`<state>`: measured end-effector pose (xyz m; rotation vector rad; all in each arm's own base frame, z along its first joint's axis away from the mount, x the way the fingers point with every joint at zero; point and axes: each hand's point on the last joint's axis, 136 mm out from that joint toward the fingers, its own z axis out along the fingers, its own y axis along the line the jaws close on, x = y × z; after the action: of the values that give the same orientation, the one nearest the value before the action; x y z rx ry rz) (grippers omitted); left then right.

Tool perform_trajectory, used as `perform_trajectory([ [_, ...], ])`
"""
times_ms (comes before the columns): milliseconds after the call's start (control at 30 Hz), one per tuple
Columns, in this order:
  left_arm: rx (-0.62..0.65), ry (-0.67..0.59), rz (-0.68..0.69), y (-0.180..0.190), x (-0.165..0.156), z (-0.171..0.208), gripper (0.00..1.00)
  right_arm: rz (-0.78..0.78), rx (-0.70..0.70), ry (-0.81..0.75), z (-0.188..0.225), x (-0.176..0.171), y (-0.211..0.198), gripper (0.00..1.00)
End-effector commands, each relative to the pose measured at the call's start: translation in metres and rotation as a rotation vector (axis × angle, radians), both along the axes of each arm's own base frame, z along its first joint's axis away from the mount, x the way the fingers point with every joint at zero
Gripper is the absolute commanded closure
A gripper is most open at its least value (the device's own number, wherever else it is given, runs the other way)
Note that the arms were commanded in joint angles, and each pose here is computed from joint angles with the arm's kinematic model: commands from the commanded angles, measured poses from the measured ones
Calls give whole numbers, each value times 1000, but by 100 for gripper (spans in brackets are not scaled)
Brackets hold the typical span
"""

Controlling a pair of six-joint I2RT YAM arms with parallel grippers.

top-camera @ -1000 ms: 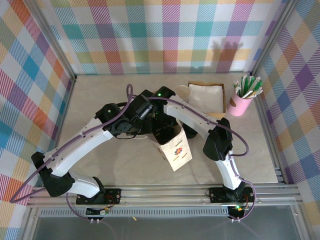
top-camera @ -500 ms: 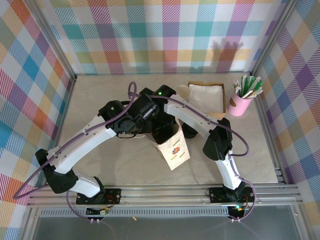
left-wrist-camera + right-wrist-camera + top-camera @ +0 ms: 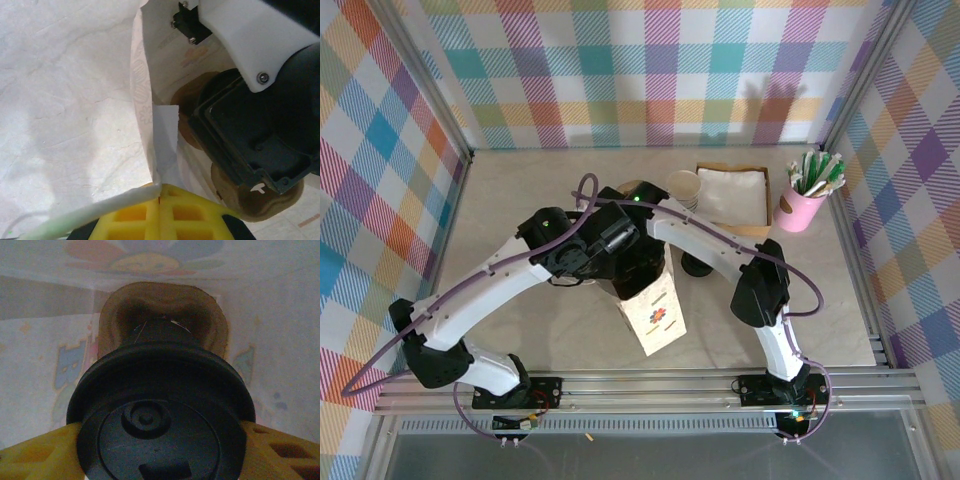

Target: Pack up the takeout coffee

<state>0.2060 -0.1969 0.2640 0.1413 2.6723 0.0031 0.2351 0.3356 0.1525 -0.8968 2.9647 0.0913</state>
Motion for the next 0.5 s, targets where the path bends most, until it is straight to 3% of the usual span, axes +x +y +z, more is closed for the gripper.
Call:
perform_trajectory([
  [0,-26,-36,-128,-35,6,-1,100,60,-6,26,-10,-17,9,65],
  [167,-16,-20,-129,-38,7,-3,98,59,-10,31,-16,-8,12,65],
  [300,-11,-22,-119,-36,7,1,73,52,-25,27,-21,0,13,63],
  [467,-41,-56,-108,-35,9,17,62,47,-40,29,-25,5,10,62],
])
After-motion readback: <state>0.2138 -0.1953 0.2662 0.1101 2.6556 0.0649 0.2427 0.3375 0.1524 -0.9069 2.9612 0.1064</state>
